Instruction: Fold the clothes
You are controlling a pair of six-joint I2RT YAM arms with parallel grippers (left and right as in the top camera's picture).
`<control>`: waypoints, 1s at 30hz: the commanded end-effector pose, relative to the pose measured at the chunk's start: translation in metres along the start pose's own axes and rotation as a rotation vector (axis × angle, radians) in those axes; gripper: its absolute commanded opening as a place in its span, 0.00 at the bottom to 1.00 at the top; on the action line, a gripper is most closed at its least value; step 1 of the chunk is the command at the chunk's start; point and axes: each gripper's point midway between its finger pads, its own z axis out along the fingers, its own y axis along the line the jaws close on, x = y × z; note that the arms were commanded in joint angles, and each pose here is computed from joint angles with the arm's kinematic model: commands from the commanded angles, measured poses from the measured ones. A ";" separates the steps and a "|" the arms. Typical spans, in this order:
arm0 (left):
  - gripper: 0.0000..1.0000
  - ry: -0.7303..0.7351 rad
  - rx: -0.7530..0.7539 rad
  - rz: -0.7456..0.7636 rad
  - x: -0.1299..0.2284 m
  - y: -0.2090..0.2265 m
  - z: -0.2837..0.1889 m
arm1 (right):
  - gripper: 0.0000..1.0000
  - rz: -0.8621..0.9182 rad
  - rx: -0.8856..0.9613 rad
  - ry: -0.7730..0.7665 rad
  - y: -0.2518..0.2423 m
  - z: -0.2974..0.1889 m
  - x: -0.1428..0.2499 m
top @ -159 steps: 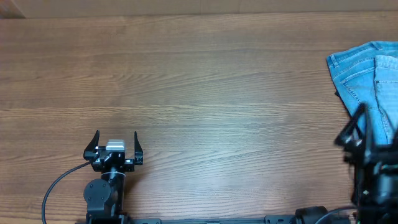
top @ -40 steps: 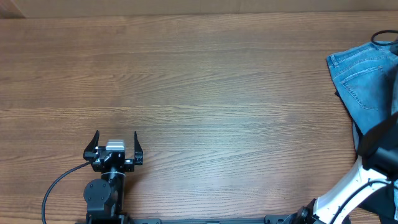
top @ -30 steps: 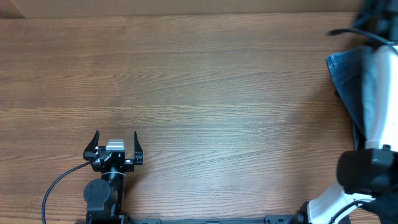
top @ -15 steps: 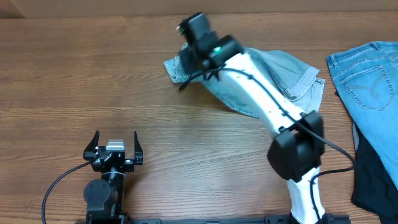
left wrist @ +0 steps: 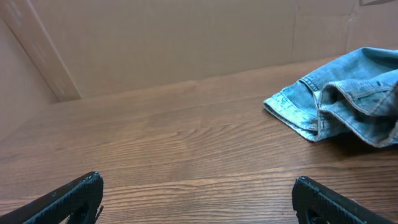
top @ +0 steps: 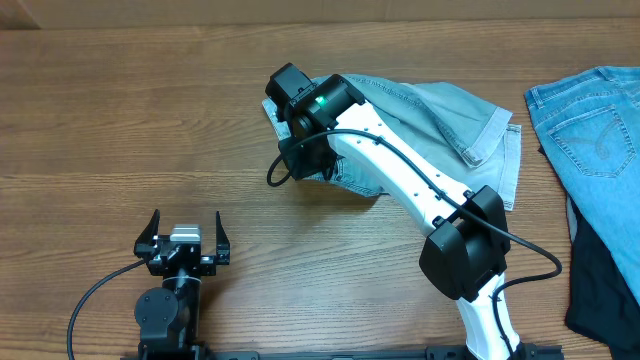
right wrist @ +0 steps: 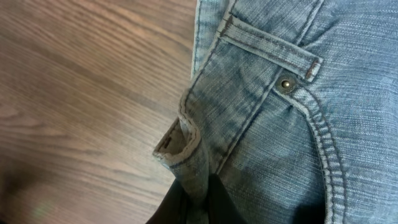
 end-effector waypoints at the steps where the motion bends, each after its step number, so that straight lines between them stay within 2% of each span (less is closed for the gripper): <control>1: 1.00 -0.002 -0.004 0.019 0.000 0.000 0.000 | 0.04 0.012 -0.064 0.041 0.010 -0.012 0.012; 5: 1.00 -0.001 -0.003 0.019 0.000 0.000 0.000 | 0.04 0.016 -0.085 0.082 0.014 -0.013 0.022; 6: 1.00 -0.002 -0.003 0.019 0.000 0.000 0.000 | 0.12 0.016 -0.085 0.081 0.014 -0.013 0.022; 7: 1.00 -0.002 -0.004 0.019 0.000 0.000 0.000 | 0.33 0.016 -0.085 0.082 0.014 -0.013 0.022; 9: 1.00 -0.002 -0.003 0.019 0.000 0.000 0.000 | 0.94 0.018 -0.081 0.097 0.013 -0.013 0.025; 10: 1.00 -0.001 -0.003 0.019 0.000 0.000 0.000 | 1.00 0.019 -0.079 0.103 0.012 -0.014 0.027; 11: 1.00 -0.001 -0.003 0.019 0.000 0.000 0.000 | 1.00 0.019 -0.078 0.107 0.012 -0.014 0.028; 13: 1.00 -0.002 -0.003 0.019 0.000 0.000 0.000 | 1.00 -0.015 -0.078 0.071 0.011 -0.019 0.022; 17: 1.00 -0.002 -0.004 0.019 0.000 0.000 0.000 | 0.98 0.051 -0.069 -0.057 -0.023 -0.047 -0.004; 18: 1.00 -0.001 -0.004 0.019 0.000 0.000 0.000 | 0.96 0.103 -0.064 -0.080 -0.047 -0.056 -0.010; 22: 1.00 -0.002 -0.003 0.019 0.000 0.000 0.000 | 0.76 0.257 -0.036 -0.112 -0.124 -0.067 -0.017; 23: 1.00 -0.027 -0.013 0.049 -0.007 0.002 0.000 | 0.69 0.279 -0.029 -0.119 -0.141 -0.070 -0.017; 25: 1.00 -0.114 -0.018 0.050 -0.028 0.003 -0.002 | 0.43 0.357 -0.016 -0.117 -0.174 -0.074 -0.012; 26: 1.00 -0.137 -0.036 0.064 -0.034 0.007 -0.002 | 0.37 0.387 -0.010 -0.105 -0.188 -0.076 -0.007; 28: 1.00 -0.149 -0.067 0.090 -0.037 0.012 -0.003 | 0.11 0.446 0.000 -0.094 -0.220 -0.081 0.005; 29: 1.00 -0.181 -0.068 0.103 -0.045 0.012 -0.005 | 0.05 0.464 0.004 -0.098 -0.228 -0.082 0.006; 30: 1.00 -0.232 -0.069 0.093 -0.057 0.012 -0.007 | 0.04 0.478 0.006 -0.101 -0.234 -0.083 0.008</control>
